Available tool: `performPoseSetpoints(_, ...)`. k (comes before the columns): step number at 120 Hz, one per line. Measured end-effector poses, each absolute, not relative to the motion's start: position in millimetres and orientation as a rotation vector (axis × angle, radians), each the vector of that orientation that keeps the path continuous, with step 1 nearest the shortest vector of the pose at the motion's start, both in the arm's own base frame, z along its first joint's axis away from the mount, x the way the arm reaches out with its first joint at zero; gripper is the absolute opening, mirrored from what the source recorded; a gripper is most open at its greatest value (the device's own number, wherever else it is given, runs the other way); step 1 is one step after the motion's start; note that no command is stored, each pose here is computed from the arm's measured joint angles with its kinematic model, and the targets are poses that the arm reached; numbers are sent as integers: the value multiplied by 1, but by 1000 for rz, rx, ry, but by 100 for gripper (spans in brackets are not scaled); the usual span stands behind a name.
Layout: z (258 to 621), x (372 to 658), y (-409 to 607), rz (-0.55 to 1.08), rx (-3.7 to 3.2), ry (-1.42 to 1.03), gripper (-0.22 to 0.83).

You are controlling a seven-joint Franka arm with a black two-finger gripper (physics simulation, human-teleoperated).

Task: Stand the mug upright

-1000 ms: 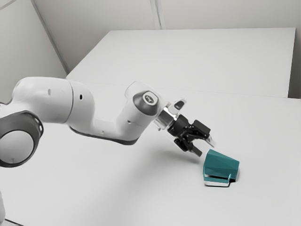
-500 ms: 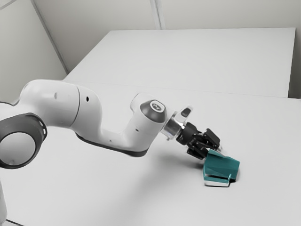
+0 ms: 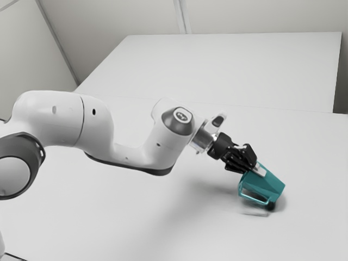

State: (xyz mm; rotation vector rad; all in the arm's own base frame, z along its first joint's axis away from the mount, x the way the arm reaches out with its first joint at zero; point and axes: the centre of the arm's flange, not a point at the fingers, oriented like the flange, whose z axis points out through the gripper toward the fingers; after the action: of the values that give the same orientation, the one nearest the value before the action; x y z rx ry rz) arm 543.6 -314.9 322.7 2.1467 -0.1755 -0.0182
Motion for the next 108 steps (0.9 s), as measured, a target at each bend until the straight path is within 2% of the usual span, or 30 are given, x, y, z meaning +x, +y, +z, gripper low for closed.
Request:
performPoseSetpoints(12, 353, 541, -309, 37, 2160, -204, -15)
performPoseSetpoints(29, 417, 544, -281, 151, 2325, -386, -16)
performPoseSetpoints(50, 453, 560, -215, 171, 2574, -486, -16)
performPoseSetpoints(86, 470, 568, -152, 72, 2866, -488, -17)
performPoseSetpoints(108, 463, 566, -127, 0, 3023, -462, -17)
